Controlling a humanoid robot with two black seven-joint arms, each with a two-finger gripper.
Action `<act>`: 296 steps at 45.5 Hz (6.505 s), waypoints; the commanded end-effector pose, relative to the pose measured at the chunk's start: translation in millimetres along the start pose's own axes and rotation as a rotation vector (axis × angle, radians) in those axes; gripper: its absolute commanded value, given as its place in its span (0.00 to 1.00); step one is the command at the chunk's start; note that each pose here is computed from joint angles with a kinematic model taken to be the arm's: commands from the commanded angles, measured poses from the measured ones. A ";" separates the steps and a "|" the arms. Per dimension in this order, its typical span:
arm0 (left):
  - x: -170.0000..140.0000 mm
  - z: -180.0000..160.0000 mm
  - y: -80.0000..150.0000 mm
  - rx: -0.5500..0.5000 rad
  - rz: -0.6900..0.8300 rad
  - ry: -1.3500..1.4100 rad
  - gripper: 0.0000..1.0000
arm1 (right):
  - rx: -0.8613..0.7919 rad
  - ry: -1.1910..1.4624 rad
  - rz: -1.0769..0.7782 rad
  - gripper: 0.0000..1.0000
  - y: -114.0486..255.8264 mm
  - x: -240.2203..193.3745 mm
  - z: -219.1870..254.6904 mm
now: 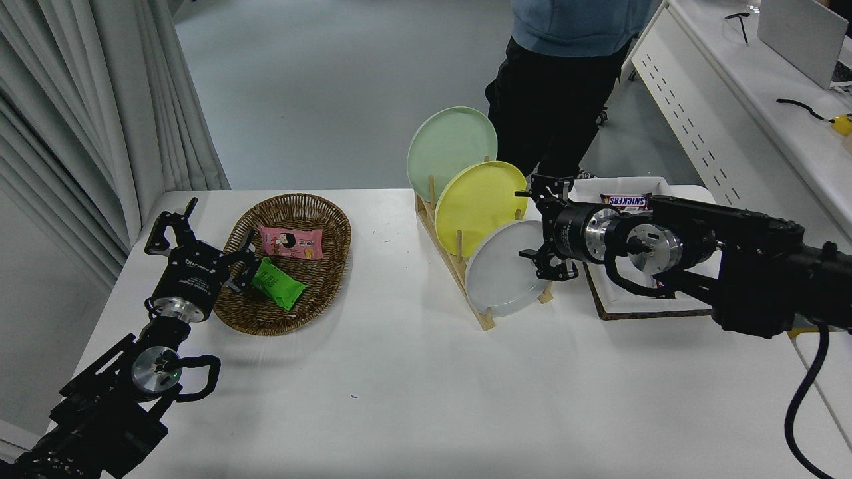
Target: Place the plate on the table
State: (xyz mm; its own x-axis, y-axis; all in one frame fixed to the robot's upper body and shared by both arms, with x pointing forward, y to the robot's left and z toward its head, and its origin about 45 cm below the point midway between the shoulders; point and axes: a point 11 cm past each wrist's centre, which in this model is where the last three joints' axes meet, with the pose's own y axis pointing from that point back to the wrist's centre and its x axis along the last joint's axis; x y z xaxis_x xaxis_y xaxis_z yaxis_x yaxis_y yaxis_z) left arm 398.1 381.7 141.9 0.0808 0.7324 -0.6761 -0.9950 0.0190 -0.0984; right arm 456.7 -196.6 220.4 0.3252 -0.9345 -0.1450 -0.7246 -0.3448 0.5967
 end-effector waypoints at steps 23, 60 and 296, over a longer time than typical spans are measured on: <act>-0.3 0.0 -0.1 0.000 -0.001 0.000 1.00 | 0.031 0.074 -0.046 1.00 -11.7 1.3 -10.5; -0.3 0.0 -0.1 0.000 -0.001 0.000 1.00 | 0.032 0.091 -0.013 0.59 -14.6 9.0 -13.2; 0.2 0.2 0.1 -0.001 0.001 0.000 1.00 | -0.339 -0.678 -0.136 0.00 143.5 -106.1 -129.9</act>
State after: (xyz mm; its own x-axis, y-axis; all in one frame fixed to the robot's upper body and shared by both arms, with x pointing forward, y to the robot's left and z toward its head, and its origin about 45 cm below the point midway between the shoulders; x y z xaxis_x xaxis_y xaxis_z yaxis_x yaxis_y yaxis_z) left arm 398.1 381.8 141.8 0.0805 0.7325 -0.6760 -0.9950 0.0187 -0.0981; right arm 412.8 -144.3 445.2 -0.0212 -0.7919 -0.6103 -0.6007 -0.4779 0.6409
